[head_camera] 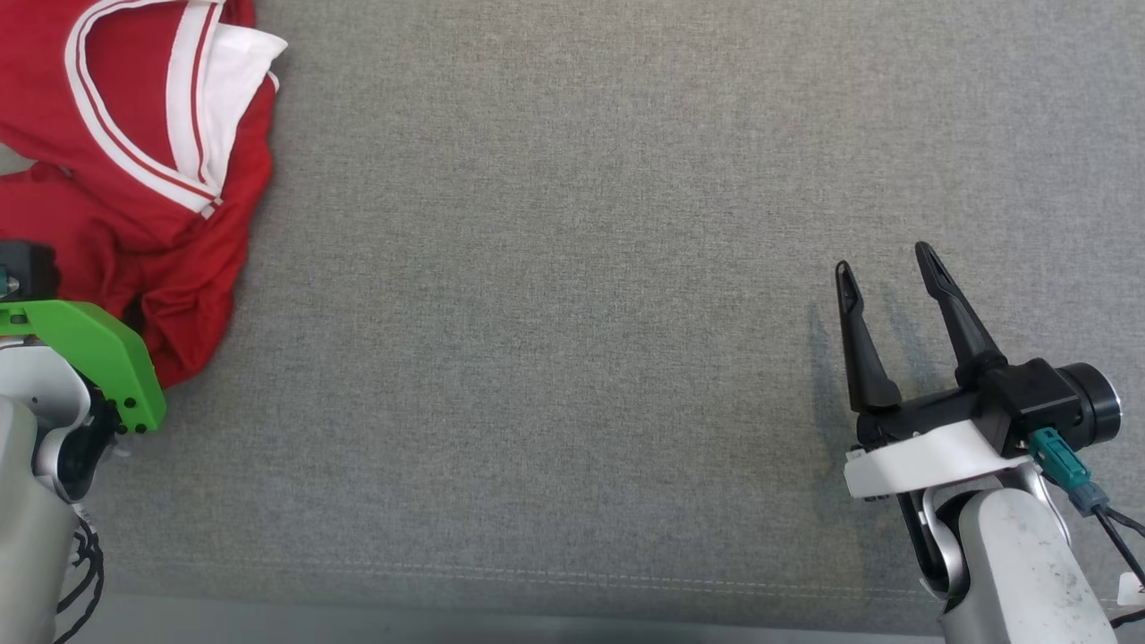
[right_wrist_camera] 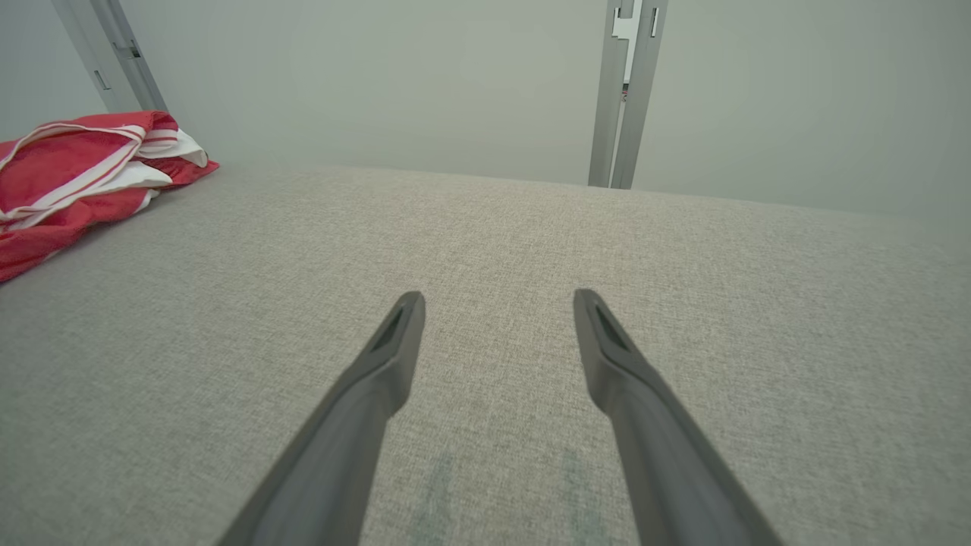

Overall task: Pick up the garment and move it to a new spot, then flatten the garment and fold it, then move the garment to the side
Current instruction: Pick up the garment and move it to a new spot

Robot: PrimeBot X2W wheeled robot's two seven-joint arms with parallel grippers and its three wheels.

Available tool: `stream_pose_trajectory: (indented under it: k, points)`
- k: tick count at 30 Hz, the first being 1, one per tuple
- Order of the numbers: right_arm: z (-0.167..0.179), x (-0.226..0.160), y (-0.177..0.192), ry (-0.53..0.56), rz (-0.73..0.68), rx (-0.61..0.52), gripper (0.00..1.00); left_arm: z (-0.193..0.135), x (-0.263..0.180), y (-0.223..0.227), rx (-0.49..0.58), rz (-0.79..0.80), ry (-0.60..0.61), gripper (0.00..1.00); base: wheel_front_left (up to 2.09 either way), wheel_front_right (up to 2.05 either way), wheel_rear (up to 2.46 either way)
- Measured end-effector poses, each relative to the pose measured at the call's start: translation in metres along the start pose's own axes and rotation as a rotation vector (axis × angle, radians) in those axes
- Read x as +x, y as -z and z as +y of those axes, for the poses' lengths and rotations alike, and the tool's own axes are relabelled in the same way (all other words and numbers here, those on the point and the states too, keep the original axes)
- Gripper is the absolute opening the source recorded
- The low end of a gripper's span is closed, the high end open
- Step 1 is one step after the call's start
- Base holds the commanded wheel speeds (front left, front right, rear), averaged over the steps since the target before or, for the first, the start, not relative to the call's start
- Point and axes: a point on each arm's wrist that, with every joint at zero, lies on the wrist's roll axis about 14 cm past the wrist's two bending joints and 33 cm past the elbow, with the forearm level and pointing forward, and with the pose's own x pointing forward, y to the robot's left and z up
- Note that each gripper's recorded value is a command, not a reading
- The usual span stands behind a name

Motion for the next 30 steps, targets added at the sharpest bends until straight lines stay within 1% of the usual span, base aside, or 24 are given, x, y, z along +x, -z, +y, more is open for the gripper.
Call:
stream_pose_trajectory:
  k: [3,6,10,12,15,20,25,30]
  points:
    - [0.002,0.000,-0.006,-0.003,-0.013,0.006,1.00,-0.008,-0.007,-0.016,-0.021,-0.059,0.033,0.00,0.00,0.00,0.00]
    - [0.006,-0.001,-0.014,-0.010,-0.030,0.015,1.00,-0.020,-0.017,-0.037,-0.066,-0.137,0.082,0.00,0.00,0.00,0.00]
    - [0.008,-0.003,-0.023,-0.013,-0.050,0.023,1.00,-0.039,-0.031,-0.061,-0.073,-0.217,0.154,0.00,0.00,0.00,0.00]
    - [0.009,-0.005,-0.029,-0.012,-0.063,0.024,1.00,-0.055,-0.045,-0.077,-0.061,-0.270,0.212,0.00,0.00,0.00,0.00]
    - [0.009,-0.012,-0.036,-0.008,-0.074,0.026,1.00,-0.070,-0.068,-0.099,-0.034,-0.349,0.274,0.00,0.00,0.00,0.00]
    - [0.007,-0.022,-0.049,0.005,-0.097,0.024,1.00,-0.081,-0.103,-0.128,0.013,-0.457,0.325,0.00,0.00,0.00,0.00]
    - [0.005,-0.032,-0.065,0.018,-0.130,0.017,1.00,-0.101,-0.139,-0.155,0.031,-0.573,0.389,0.00,0.00,0.00,0.00]
    - [0.001,-0.041,-0.077,0.034,-0.158,0.017,1.00,-0.141,-0.169,-0.179,0.047,-0.673,0.494,0.00,0.00,0.00,0.00]
